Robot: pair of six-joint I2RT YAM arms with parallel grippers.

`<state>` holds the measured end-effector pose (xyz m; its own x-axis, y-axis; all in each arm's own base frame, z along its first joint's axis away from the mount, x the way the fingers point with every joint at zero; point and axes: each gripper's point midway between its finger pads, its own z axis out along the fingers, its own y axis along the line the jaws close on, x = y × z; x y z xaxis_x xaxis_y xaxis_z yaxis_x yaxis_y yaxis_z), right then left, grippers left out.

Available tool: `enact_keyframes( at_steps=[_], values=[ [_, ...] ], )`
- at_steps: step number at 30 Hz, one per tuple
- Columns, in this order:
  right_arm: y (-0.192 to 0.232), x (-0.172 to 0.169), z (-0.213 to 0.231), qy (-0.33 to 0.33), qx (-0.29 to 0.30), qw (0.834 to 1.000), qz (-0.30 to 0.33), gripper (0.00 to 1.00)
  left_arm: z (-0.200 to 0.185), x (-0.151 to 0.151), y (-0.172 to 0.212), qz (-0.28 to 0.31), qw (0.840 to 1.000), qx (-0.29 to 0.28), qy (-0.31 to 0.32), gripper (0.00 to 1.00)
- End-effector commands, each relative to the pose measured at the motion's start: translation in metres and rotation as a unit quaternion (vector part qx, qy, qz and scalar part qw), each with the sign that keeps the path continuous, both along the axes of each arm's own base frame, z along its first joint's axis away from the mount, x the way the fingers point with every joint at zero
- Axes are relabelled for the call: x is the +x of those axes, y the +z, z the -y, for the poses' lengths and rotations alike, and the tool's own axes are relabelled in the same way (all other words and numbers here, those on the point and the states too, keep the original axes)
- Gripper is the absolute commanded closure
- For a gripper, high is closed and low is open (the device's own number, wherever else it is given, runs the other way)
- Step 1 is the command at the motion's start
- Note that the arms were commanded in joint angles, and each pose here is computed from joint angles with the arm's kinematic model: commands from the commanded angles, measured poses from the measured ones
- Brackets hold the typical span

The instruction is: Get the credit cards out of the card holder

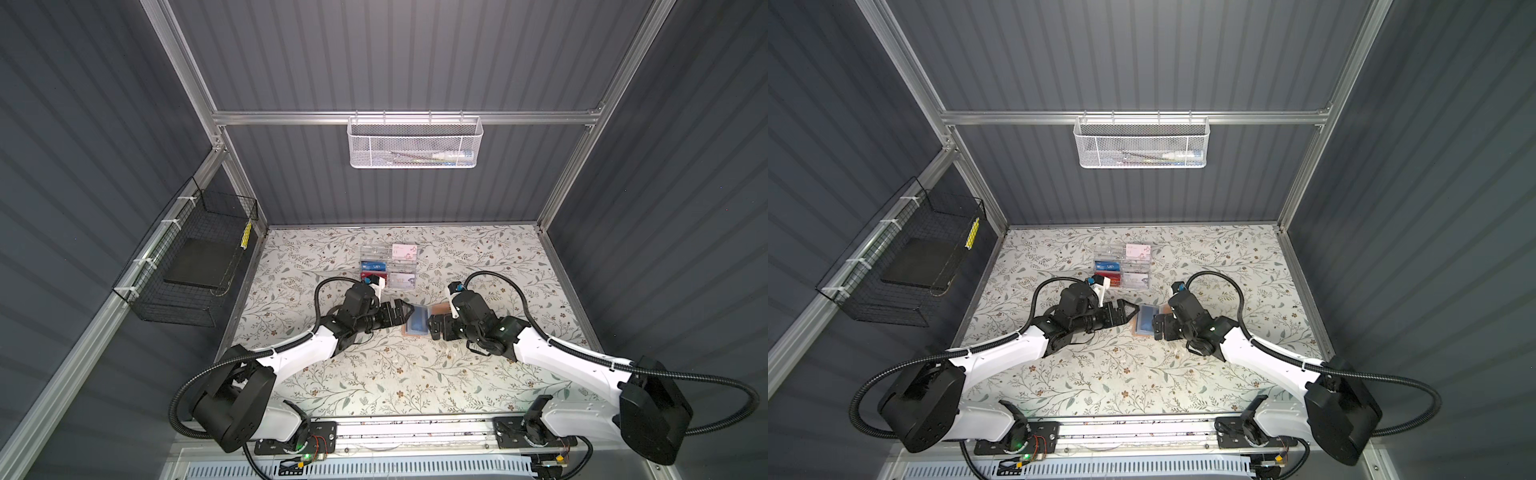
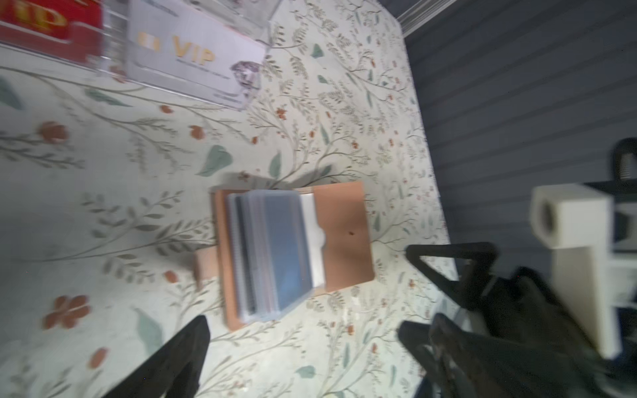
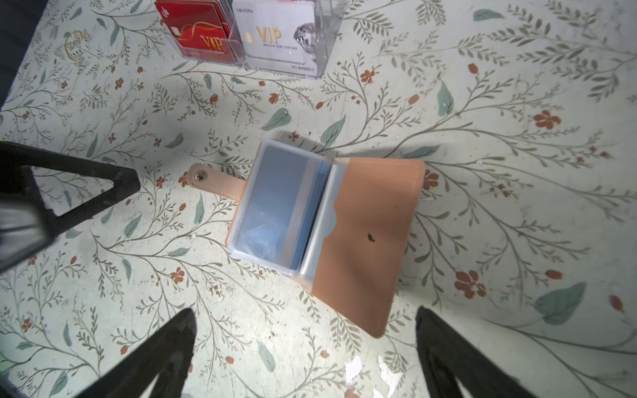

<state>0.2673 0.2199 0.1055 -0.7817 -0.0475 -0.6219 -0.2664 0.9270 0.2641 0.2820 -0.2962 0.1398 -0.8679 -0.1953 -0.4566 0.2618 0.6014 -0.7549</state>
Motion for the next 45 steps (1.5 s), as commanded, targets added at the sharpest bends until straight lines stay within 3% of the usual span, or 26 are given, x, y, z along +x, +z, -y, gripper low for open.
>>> enact_keyframes(
  at_steps=[1,6,10,25,36,45],
  values=[
    [-0.016,0.004,0.006,-0.033,-0.024,0.999,0.009,0.01,0.021,-0.002,0.019,-0.039,0.995,-0.089,-0.02,0.0],
    [-0.027,0.008,-0.007,-0.034,-0.05,0.998,0.03,0.01,0.033,0.006,0.01,-0.075,0.99,-0.118,-0.012,0.0],
    [-0.032,0.008,-0.018,-0.031,-0.055,0.997,0.036,0.01,0.032,0.013,-0.008,-0.097,0.989,-0.108,0.008,0.0],
    [-0.045,0.024,-0.028,-0.032,-0.092,0.994,0.045,0.01,-0.006,0.055,-0.041,-0.12,0.985,-0.097,0.074,0.0],
    [-0.047,0.04,-0.048,0.002,-0.113,0.992,0.047,0.01,-0.016,0.051,-0.059,-0.137,0.983,-0.084,0.089,0.0],
    [-0.01,0.03,-0.049,0.02,-0.084,0.993,0.076,0.01,-0.03,0.042,-0.08,-0.16,0.978,-0.073,0.116,0.0]
  ],
)
